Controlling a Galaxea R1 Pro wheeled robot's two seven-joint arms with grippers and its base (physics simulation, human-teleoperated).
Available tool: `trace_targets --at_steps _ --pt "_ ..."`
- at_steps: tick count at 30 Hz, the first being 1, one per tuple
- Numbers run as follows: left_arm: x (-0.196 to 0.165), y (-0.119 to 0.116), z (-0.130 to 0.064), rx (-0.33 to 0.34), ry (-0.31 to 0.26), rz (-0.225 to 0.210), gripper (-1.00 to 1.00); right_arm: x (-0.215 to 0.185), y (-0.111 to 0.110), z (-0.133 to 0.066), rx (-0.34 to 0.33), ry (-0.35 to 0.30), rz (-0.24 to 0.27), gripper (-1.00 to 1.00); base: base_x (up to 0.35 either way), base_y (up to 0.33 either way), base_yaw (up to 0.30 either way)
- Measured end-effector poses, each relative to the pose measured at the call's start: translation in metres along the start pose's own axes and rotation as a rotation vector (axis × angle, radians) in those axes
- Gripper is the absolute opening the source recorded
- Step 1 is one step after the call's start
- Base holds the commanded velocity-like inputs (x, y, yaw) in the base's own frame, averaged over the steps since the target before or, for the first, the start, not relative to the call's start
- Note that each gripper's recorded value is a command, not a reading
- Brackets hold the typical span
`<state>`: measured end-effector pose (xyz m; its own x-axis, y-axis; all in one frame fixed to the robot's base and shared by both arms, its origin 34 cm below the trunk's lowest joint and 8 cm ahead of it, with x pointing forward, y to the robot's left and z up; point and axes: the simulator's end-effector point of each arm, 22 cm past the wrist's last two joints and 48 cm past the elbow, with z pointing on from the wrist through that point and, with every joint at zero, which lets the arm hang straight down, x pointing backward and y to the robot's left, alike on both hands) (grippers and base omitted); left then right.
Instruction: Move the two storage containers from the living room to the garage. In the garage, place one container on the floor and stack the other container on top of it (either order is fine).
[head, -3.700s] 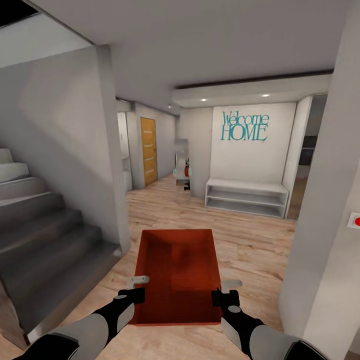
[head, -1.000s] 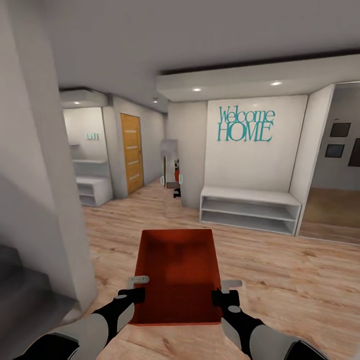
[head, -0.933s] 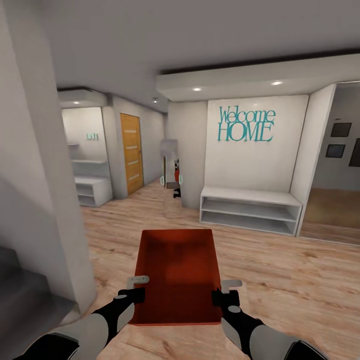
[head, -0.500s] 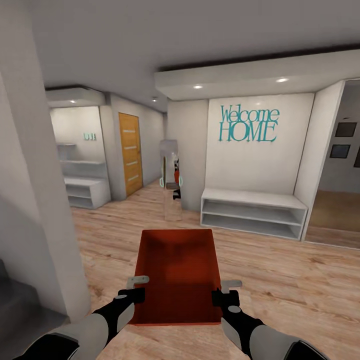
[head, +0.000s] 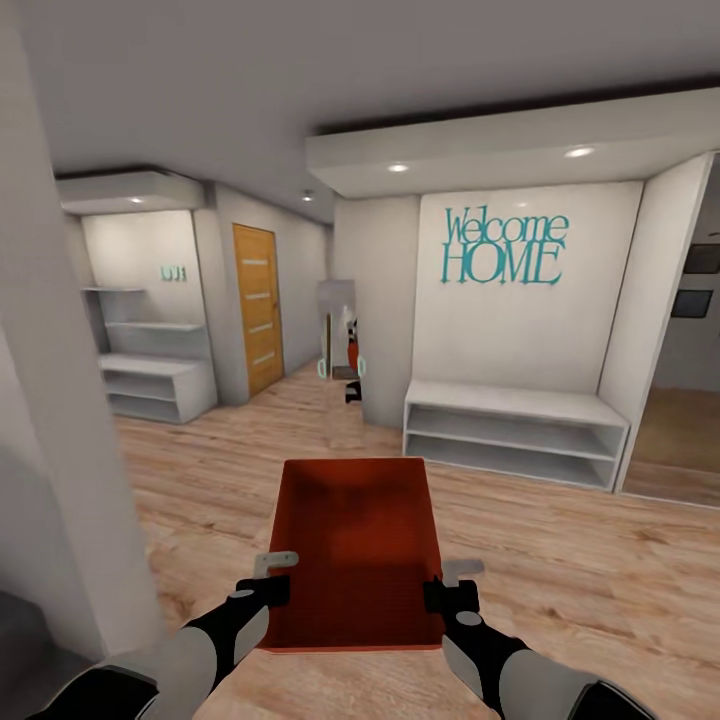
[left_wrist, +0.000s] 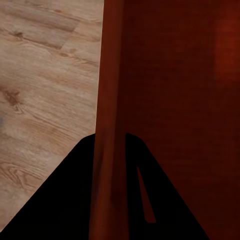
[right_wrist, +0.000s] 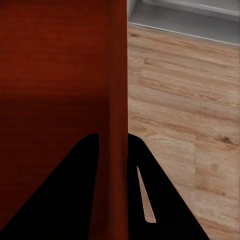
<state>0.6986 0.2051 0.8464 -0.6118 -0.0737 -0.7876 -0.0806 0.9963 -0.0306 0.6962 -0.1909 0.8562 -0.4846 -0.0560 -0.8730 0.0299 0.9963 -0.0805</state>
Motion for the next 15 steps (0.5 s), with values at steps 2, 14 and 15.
trace_targets --at_steps 2,14,15 --pt "0.0001 0.0000 0.0000 0.000 0.000 0.000 -1.00 0.0002 0.0000 0.0000 0.000 0.000 0.000 -1.00 0.326 0.000 0.000" --pt "-0.0002 0.0000 0.0000 0.000 -0.001 0.000 -1.00 -0.0002 0.0000 0.0000 0.000 -0.001 0.000 -1.00 0.326 0.000 0.000" --pt "-0.0001 -0.0002 0.0000 0.000 -0.001 0.000 -1.00 -0.0001 -0.0002 0.0000 0.000 -0.001 0.000 -1.00 0.326 0.000 0.000"
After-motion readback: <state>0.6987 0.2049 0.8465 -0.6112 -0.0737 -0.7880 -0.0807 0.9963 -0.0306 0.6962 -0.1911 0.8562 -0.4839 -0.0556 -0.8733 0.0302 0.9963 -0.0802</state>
